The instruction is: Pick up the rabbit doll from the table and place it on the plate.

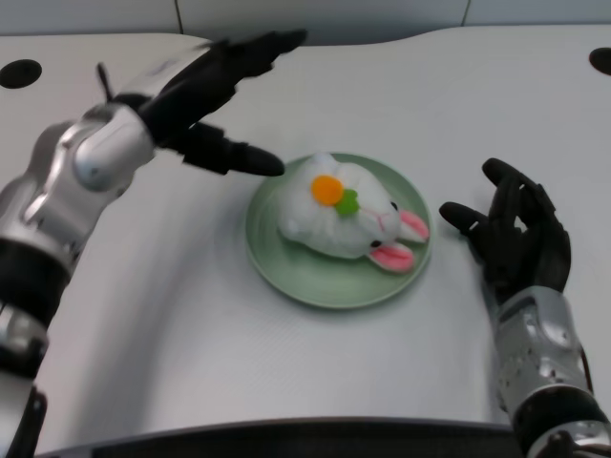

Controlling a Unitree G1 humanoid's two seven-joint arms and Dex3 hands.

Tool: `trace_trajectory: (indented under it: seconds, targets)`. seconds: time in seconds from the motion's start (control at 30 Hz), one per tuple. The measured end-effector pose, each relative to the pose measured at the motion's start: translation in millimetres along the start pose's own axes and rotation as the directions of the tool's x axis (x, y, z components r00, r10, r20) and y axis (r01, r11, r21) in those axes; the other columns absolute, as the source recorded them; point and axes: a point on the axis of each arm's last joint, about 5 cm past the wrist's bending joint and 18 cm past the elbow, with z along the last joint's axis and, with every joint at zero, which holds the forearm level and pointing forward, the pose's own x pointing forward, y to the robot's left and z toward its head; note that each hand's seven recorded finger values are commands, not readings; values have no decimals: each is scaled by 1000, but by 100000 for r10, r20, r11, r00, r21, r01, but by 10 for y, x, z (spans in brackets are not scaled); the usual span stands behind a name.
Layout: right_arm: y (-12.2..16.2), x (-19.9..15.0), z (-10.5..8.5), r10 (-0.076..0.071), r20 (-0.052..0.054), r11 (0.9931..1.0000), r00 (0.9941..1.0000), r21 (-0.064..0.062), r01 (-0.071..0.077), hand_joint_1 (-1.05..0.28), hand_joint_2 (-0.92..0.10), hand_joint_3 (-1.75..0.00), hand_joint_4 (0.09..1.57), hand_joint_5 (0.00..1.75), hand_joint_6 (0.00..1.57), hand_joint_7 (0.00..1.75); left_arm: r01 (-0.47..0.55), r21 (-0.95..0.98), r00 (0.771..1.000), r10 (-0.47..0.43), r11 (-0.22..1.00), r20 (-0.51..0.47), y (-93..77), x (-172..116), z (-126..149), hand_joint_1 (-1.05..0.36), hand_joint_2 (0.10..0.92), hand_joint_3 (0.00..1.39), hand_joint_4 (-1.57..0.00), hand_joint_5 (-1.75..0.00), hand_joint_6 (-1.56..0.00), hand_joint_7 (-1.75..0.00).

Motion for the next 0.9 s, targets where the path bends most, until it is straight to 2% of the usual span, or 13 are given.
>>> trace_trajectory:
  seconds: [0.1, 0.13, 0.27, 0.33, 0.4, 0.43, 0.5, 0.57, 0.7, 0.77, 0.9]
  targets:
    - [0, 3, 5, -793, -29, 99995, 99997, -570, 793, -397, -921, -545, 442, 1149, 348, 904, -3169, -13370, 99941, 2965, 99052, -1723, -81, -160, -87, -688, 921, 232, -133, -83, -148, -62]
    - [1, 4, 7, -923, 4, 99993, 99996, -701, 923, -402, -921, -546, 445, 1146, 362, 905, -4746, -15815, 99880, 4489, 98627, -1976, -103, -202, -103, -678, 921, 222, -191, -118, -174, -72]
    - [6, 5, 6, -1214, -250, 99989, 99992, -870, 1211, -404, -921, -555, 439, 1146, 361, 906, -10239, -20680, 99465, 9729, 97301, -3470, -180, -327, -135, -675, 921, 225, -244, -175, -213, -78]
    - [21, 3, 1, -573, -401, 99992, 99998, -1105, 569, -401, -921, -571, 412, 1173, 336, 920, -14644, -23204, 98913, 13919, 96162, -4742, -213, -394, -134, -668, 921, 262, -167, -523, -313, -52]
    - [22, 0, -4, -12, -523, 99991, 99999, -1377, 5, -400, -921, -573, 414, 1189, 333, 927, -20502, -27966, 97834, 18808, 93795, -8645, -291, -505, -156, -660, 921, 266, -146, -642, -347, -48]
    - [20, 0, -3, 35, -503, 99989, 99999, -1456, -42, -402, -921, -566, 419, 1194, 337, 931, -22052, -30475, 97431, 19457, 92655, -11345, -333, -559, -176, -643, 921, 259, -167, -766, -385, -52]
    - [20, 1, -1, 47, -425, 99988, 99999, -1575, -54, -402, -921, -562, 419, 1191, 335, 927, -24377, -35332, 96545, 19137, 90318, -17689, -423, -681, -233, -619, 921, 255, -205, -859, -425, -61]
    - [21, 1, -2, 317, -452, 99980, 99998, -1962, -326, -406, -921, -574, 401, 1178, 318, 919, -27027, -39595, 95470, 19109, 87760, -22812, -495, -798, -286, -550, 921, 262, -298, -1037, -467, -72]
    - [24, -3, -9, 1709, -834, 99911, 99982, -3845, -1740, -410, -921, -581, 388, 1160, 315, 913, -31683, -42901, 93443, 20082, 84591, -29412, -612, -959, -331, -483, 921, 325, -467, -1251, -562, -114]
    - [23, -5, -10, 1902, -851, 99903, 99978, -3960, -1934, -406, -921, -575, 397, 1160, 325, 915, -33984, -46773, 92250, 19240, 81593, -33463, -689, -1038, -339, -447, 921, 325, -531, -1361, -657, -173]
    - [14, -7, -8, 1700, -538, 99915, 99984, -3752, -1719, -403, -921, -567, 417, 1152, 332, 907, -35866, -55154, 90655, 14014, 75311, -39817, -845, -1192, -342, -422, 921, 338, -558, -1527, -715, -229]
